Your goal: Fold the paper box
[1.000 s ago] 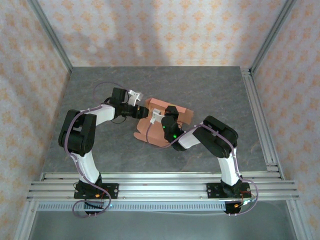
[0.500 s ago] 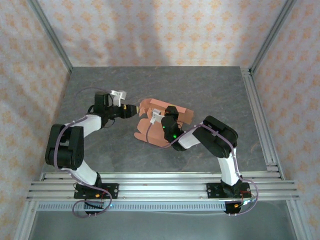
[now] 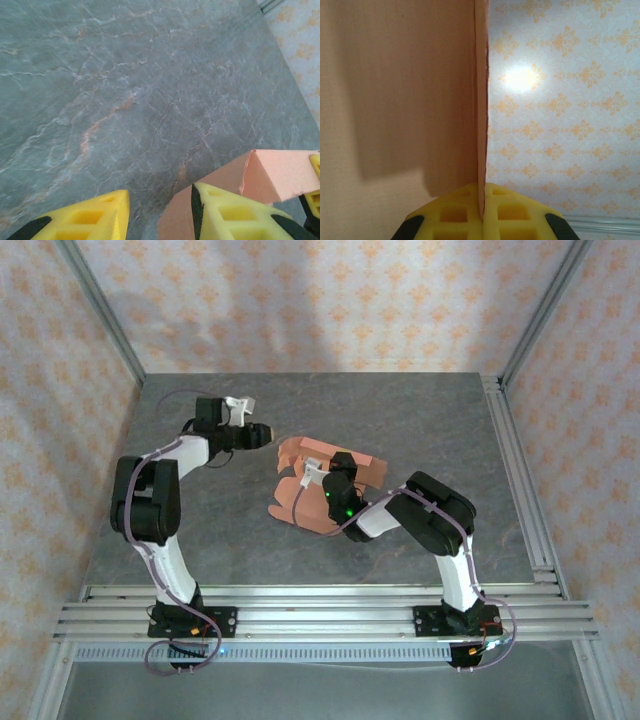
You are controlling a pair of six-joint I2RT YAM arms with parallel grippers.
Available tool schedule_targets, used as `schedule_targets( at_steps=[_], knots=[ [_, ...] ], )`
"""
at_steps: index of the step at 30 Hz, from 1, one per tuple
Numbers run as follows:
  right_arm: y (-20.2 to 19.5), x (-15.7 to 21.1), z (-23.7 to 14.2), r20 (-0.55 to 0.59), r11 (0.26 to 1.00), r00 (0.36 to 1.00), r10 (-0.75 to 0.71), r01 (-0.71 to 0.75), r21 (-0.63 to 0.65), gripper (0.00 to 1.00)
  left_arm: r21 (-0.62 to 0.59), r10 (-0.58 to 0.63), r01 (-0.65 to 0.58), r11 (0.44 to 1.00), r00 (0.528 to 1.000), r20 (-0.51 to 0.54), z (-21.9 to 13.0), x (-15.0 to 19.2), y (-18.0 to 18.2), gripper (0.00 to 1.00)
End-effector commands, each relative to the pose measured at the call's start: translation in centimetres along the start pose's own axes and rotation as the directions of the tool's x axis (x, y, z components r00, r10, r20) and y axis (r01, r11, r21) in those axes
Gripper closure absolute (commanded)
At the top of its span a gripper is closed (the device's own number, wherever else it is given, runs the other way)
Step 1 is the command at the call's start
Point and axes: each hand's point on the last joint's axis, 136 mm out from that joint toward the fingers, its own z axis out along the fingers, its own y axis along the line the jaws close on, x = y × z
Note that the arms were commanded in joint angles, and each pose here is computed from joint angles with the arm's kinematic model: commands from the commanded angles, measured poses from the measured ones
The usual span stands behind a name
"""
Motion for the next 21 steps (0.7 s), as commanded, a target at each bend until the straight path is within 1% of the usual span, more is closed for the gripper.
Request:
schedule_targets(
  at_steps=[1,2,3,7,10,13,18,21],
  knots=[
    [0.5,0.2,-0.1,-0.020,1.000,1.000,-0.002,0.002,-0.001,1.00,-0.014,0.002,-0.005,1.000,0.986,-0.166,1.7,2.7,-0.5,0.62],
    [0.5,0.2,-0.1,-0.020,1.000,1.000,-0.002,0.002,0.000,1.00,-0.011,0.006,-0.008,1.000,0.981,-0.193,2.1,2.9,-0.6,0.65],
    [0.4,0.2,-0.1,-0.021,1.000,1.000,-0.001,0.001,0.000,1.00,-0.007,0.003,-0.004,1.000,0.976,-0.217,2.4,3.3,-0.7,0.70],
    [0.4,0.4,-0.1,-0.027,1.000,1.000,0.001,-0.001,0.004,1.00,0.015,0.006,-0.002,1.000,0.966,-0.259,2.8,3.9,-1.1,0.71],
    [0.5,0.5,-0.2,-0.029,1.000,1.000,0.001,-0.001,0.002,1.00,0.043,0.018,-0.006,0.999,0.960,-0.278,2.7,4.5,-1.7,0.70],
    [0.6,0.4,-0.1,-0.028,1.000,1.000,0.002,-0.002,0.001,1.00,0.084,0.037,-0.013,0.996,0.956,-0.291,2.4,5.0,-2.6,0.67],
    [0.6,0.2,0.0,-0.024,1.000,1.000,0.003,-0.003,0.001,1.00,0.123,0.075,-0.045,0.991,0.964,-0.253,2.2,5.0,-3.8,0.64],
    [0.5,0.1,0.0,-0.021,1.000,1.000,0.003,-0.003,0.002,1.00,0.122,0.081,-0.052,0.991,0.966,-0.247,2.5,5.1,-3.9,0.62]
  ],
)
